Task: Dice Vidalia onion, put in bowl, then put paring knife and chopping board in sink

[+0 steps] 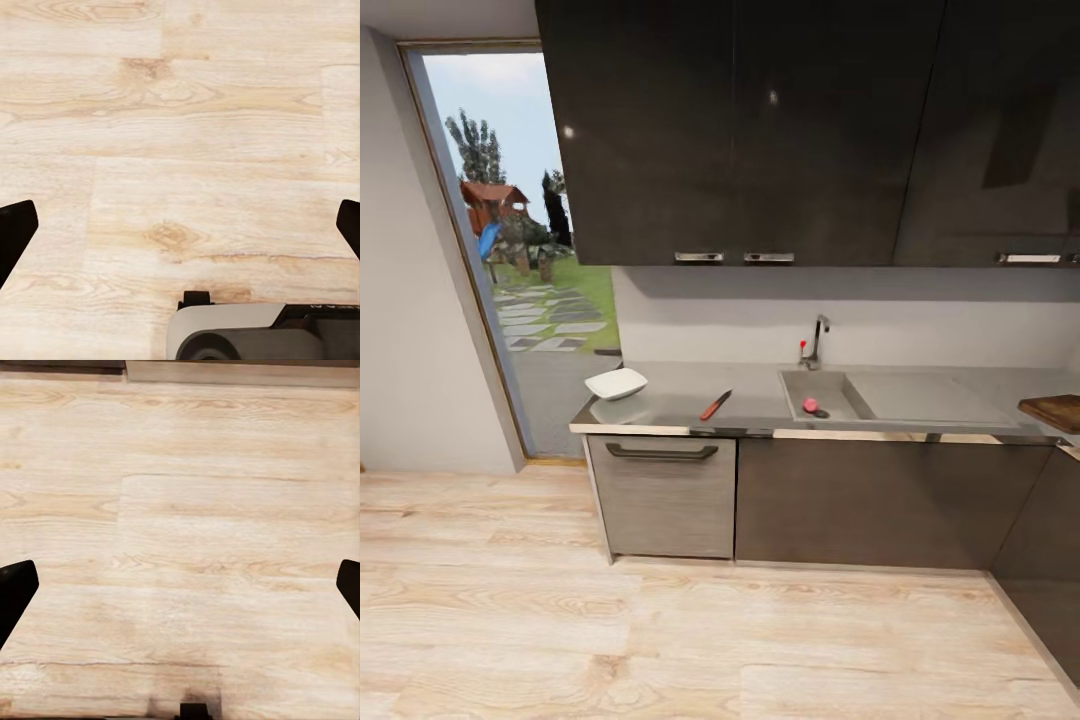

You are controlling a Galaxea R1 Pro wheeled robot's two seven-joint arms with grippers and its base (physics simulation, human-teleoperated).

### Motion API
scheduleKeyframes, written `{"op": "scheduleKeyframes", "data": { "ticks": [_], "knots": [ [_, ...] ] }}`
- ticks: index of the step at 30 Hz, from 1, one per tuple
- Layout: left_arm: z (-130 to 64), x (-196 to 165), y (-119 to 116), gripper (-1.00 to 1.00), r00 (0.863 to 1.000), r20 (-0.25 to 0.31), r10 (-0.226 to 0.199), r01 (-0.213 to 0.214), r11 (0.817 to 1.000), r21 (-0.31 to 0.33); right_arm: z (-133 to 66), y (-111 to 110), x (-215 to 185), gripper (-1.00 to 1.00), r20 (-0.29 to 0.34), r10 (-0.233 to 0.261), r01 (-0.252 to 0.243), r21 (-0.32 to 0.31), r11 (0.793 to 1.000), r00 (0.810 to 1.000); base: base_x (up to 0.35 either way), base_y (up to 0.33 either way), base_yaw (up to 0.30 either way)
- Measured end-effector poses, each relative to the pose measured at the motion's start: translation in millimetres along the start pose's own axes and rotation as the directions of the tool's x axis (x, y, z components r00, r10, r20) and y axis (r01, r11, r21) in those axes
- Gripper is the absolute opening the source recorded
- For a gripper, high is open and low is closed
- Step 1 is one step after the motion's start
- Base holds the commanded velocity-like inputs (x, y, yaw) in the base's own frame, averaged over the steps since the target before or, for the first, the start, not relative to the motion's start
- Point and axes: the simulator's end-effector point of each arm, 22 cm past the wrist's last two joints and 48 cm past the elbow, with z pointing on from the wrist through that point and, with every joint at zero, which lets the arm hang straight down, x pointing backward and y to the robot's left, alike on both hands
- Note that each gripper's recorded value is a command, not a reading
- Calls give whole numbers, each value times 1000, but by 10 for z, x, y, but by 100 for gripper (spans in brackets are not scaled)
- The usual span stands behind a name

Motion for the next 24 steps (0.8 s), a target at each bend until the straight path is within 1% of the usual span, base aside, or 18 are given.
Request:
{"op": "scheduleKeyframes", "data": {
  "ticks": [24],
  "knots": [
    [0, -6, 1, 100, 1000, 3, 1, -1, 1000, 0, 0, 4, 0, 100, 0, -1, 1, -1, 1000, 1000, 0, 0, 0]
  ]
}}
